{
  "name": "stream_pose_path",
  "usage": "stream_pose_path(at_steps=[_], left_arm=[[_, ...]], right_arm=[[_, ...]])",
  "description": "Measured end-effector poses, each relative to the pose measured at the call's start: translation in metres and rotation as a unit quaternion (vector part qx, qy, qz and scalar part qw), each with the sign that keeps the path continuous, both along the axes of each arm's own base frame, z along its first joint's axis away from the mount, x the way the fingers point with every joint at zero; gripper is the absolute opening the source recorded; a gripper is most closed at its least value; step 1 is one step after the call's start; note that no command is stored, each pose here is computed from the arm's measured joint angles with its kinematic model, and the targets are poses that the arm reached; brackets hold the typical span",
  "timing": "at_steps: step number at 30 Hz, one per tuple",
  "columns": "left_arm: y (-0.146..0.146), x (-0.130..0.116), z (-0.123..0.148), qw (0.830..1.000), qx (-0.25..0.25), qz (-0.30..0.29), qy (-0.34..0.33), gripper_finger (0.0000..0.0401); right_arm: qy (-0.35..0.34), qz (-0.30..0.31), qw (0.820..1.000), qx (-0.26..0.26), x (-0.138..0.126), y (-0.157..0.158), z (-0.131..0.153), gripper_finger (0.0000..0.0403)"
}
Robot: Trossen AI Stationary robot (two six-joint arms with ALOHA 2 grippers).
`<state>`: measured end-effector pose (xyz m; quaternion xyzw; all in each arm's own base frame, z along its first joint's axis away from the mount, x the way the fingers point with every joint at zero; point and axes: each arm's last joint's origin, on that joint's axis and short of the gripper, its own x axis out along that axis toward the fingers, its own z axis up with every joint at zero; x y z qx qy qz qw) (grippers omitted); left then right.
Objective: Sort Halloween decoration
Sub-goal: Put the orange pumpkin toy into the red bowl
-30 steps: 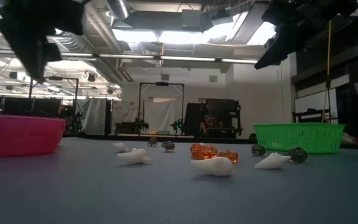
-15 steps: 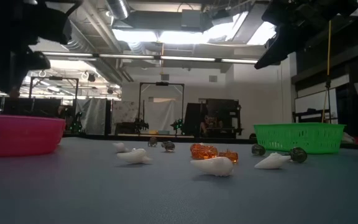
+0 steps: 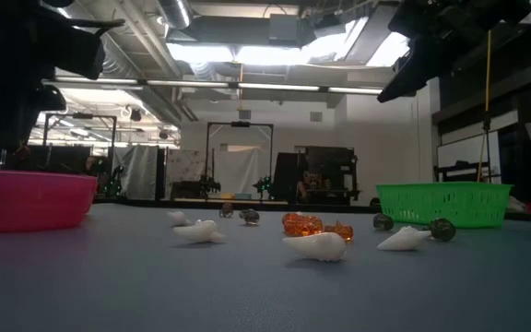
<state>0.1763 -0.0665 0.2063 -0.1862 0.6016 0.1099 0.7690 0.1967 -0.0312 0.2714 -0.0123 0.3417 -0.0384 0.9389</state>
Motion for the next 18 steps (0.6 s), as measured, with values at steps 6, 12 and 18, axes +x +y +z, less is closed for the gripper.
stream_pose_path(at_steps=[6,12,18], left_arm=[[-0.0012,0.0032,0.0009,1.000,-0.007,0.000,-0.017,0.0085],[-0.0026,0.0070,0.0021,0.999,-0.012,-0.003,-0.039,0.0085],[-0.0021,0.0069,0.0021,0.999,-0.005,-0.001,-0.040,0.0085]], right_arm=[[0.000,0.000,1.000,0.000,0.0000,-0.0001,0.0000,0.0172],[0.000,0.000,1.000,0.000,0.0000,0.0000,0.0000,0.0172],[0.000,0.000,1.000,0.000,0.0000,-0.0001,0.0000,0.0172]])
